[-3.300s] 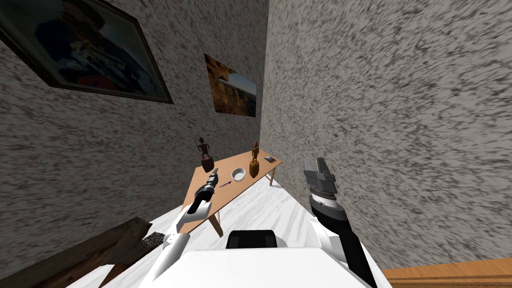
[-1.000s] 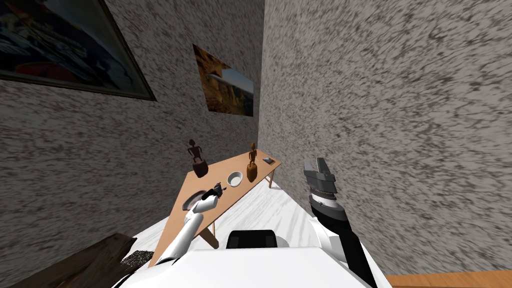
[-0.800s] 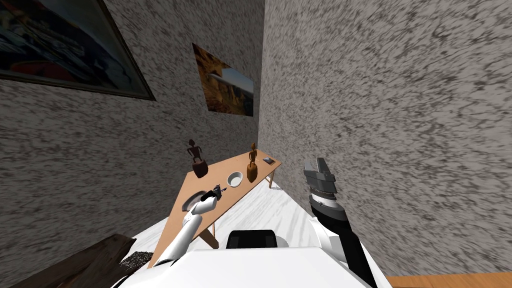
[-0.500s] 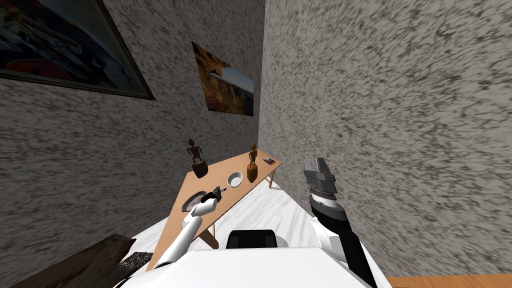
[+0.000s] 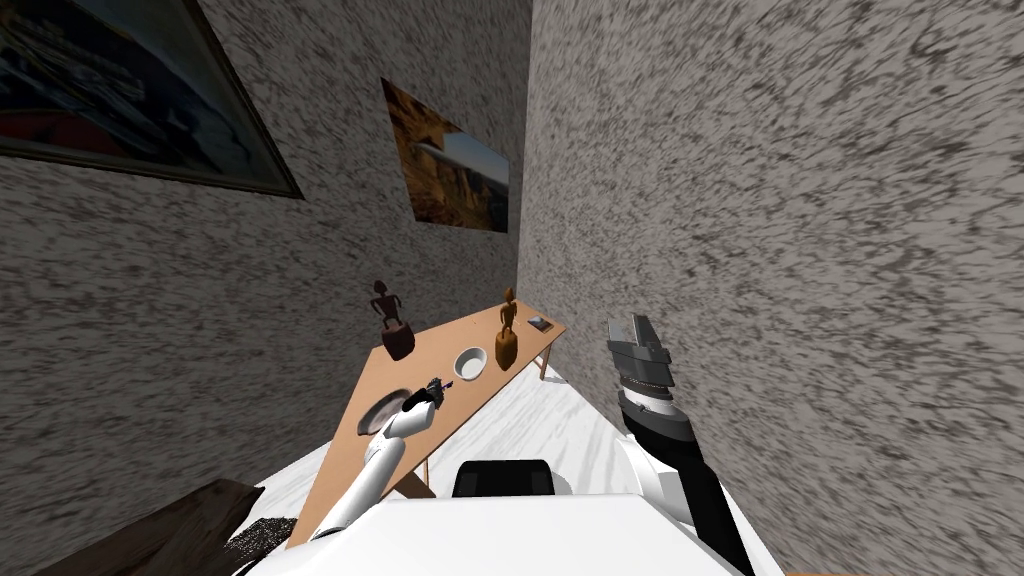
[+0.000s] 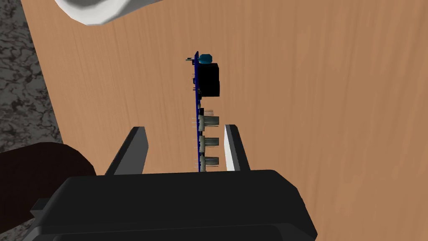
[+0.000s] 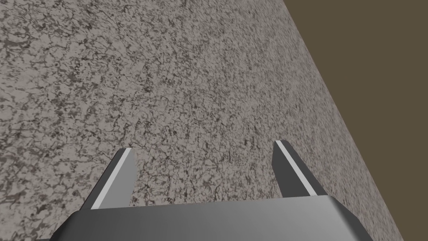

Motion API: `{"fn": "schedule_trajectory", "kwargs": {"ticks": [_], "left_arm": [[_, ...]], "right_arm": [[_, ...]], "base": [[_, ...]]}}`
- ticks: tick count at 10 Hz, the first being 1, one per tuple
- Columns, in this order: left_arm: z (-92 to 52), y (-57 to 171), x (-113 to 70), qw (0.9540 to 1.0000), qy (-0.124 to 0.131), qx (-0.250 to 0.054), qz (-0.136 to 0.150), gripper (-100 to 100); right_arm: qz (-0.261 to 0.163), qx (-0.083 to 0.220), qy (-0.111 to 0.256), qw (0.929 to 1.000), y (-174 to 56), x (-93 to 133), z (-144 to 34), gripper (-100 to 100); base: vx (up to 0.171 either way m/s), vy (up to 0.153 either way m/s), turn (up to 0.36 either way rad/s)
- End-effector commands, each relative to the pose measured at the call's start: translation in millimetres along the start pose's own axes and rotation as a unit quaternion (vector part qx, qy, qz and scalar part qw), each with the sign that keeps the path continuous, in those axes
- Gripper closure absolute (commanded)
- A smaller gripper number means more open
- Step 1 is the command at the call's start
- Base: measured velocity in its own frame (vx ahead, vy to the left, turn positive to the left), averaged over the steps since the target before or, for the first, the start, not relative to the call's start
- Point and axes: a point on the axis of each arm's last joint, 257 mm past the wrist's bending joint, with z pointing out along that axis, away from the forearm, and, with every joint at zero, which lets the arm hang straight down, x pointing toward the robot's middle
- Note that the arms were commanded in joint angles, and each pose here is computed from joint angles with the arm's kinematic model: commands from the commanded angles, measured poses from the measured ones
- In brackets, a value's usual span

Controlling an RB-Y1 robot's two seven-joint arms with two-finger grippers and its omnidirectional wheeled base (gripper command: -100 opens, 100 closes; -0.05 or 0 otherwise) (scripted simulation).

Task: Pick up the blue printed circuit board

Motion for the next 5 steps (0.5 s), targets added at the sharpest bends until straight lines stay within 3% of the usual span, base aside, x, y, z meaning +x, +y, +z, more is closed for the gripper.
{"fn": "schedule_trajectory", "kwargs": {"ticks": [1,4,5], "left_arm": [[0.0,0.0,0.0,1.0000,0.000,0.000,0.000,100],[0.0,0.0,0.2,1.0000,0.000,0.000,0.000,100],[0.0,-0.1,0.2,1.0000,0.000,0.000,0.000,0]], "right_arm": [[0.000,0.000,0.000,1.0000,0.0,0.0,0.0,0],[0.000,0.000,0.000,1.0000,0.0,0.0,0.0,0],[0.000,0.000,0.000,1.0000,0.0,0.0,0.0,0]], "base": [[0.000,0.000,0.000],[0.000,0.000,0.000],[0.000,0.000,0.000]]}}
